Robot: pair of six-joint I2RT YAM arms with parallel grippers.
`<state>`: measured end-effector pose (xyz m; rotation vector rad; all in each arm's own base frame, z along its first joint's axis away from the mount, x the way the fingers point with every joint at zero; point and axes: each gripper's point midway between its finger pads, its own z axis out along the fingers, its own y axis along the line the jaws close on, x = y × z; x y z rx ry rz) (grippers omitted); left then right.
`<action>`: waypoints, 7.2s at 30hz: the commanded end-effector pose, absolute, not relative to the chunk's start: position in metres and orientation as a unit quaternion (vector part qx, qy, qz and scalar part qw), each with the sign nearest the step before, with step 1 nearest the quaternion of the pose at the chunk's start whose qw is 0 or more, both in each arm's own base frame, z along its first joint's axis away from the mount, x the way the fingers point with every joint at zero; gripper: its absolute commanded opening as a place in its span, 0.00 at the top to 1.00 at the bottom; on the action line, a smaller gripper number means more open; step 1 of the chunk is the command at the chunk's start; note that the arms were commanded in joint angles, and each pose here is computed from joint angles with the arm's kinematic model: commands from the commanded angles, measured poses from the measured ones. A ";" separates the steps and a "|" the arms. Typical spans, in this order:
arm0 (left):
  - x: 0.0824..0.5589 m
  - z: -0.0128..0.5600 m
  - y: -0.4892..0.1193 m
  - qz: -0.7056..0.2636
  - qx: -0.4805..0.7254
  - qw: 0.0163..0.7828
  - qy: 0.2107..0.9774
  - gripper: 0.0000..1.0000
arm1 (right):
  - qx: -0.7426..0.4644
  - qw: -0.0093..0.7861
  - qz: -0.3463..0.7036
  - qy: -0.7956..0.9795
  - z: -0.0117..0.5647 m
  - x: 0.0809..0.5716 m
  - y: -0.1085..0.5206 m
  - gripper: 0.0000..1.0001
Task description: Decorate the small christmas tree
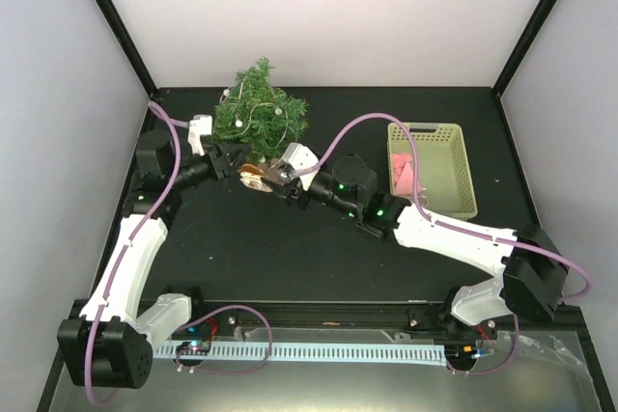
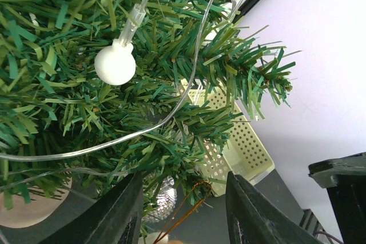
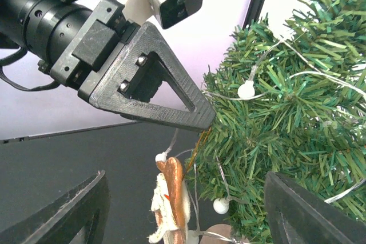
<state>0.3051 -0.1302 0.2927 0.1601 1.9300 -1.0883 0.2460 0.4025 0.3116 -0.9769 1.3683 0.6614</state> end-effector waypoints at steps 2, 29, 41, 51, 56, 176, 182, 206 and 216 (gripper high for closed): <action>0.303 0.315 -0.126 -0.419 0.068 0.476 0.770 0.60 | -0.414 0.624 0.302 0.590 0.326 0.239 0.393 0.26; 0.296 0.326 -0.121 -0.403 0.062 0.482 0.775 0.46 | -0.376 0.593 0.291 0.649 0.335 0.246 0.379 0.26; 0.269 0.324 -0.092 -0.280 0.049 0.526 0.802 0.01 | -0.247 0.542 0.173 0.784 0.322 0.263 0.288 0.00; 0.256 0.281 -0.087 -0.195 0.067 0.531 0.822 0.01 | -0.056 0.464 0.019 0.884 0.231 0.350 0.141 0.09; 0.253 0.264 -0.094 -0.196 0.092 0.524 0.824 0.01 | 0.005 0.428 -0.020 0.904 0.188 0.385 0.087 0.53; 0.198 0.335 -0.204 -0.443 0.256 0.495 0.702 0.20 | -0.101 0.420 0.137 0.891 0.244 0.375 0.113 0.99; 0.193 0.325 -0.200 -0.430 0.265 0.501 0.703 0.18 | -0.012 0.332 0.062 0.941 0.173 0.407 0.039 0.99; 0.186 0.327 -0.195 -0.418 0.275 0.516 0.696 0.14 | 0.026 0.190 0.047 0.980 0.074 0.412 0.007 0.51; 0.186 0.322 -0.196 -0.421 0.274 0.510 0.699 0.14 | 0.036 0.142 0.093 0.985 0.040 0.390 0.022 0.53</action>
